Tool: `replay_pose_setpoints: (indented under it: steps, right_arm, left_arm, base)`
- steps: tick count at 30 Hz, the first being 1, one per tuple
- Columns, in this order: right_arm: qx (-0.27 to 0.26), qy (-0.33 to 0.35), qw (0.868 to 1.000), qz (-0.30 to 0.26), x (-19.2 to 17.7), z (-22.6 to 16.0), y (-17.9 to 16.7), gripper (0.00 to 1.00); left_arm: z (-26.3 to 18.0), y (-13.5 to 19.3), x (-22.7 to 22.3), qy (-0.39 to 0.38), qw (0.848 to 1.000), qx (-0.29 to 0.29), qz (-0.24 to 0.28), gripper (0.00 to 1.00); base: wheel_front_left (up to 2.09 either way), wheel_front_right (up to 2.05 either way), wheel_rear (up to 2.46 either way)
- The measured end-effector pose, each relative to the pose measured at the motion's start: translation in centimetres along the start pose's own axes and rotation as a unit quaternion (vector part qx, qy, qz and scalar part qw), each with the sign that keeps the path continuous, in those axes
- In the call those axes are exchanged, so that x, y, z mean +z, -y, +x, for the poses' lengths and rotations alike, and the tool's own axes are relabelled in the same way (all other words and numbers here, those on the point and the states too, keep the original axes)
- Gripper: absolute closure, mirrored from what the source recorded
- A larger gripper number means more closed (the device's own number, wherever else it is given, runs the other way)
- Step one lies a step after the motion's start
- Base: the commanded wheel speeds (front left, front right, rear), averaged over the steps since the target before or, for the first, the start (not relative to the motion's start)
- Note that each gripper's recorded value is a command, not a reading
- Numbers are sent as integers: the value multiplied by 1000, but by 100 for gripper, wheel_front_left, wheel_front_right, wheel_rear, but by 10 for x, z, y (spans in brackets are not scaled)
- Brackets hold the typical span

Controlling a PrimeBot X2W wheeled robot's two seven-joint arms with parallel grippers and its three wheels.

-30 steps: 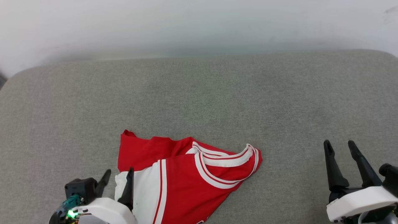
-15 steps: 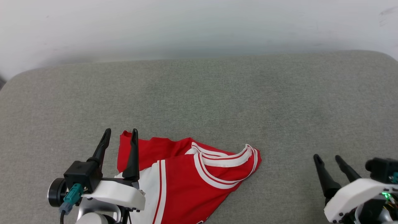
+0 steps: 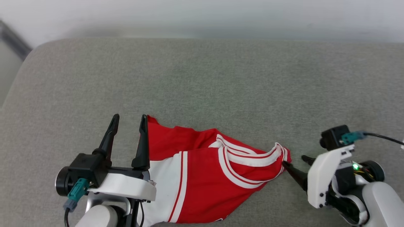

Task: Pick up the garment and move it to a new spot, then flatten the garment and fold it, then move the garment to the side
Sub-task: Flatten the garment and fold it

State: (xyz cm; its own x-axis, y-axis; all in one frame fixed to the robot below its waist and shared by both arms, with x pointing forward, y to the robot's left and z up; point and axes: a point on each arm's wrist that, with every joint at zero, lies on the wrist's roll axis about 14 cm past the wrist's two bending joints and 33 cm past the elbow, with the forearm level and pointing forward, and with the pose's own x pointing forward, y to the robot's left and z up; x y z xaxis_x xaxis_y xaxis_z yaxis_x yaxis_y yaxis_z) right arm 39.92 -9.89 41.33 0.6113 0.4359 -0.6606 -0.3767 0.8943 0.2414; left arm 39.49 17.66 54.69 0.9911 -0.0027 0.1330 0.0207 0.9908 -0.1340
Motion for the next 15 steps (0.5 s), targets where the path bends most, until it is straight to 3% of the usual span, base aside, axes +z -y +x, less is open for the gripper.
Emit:
replay_pose_setpoints:
  steps: [10,11,12,15]
  right_arm:
    - [54,-126,990,-23,-32,41,-20,0]
    - [59,-133,989,-20,-34,42,-21,44]
    - [62,-138,988,-21,-34,42,-22,100]
    - [68,-142,987,-18,-36,41,-25,100]
  left_arm:
    - [0,-18,-16,-18,999,28,-1,0]
    - [0,-19,-16,-18,999,30,-2,0]
    - [1,-19,-16,-18,999,32,-3,0]
    - [1,-19,-17,-18,999,32,-4,0]
  base:
    - [0,0,0]
    - [0,0,0]
    - [0,0,0]
    - [0,0,0]
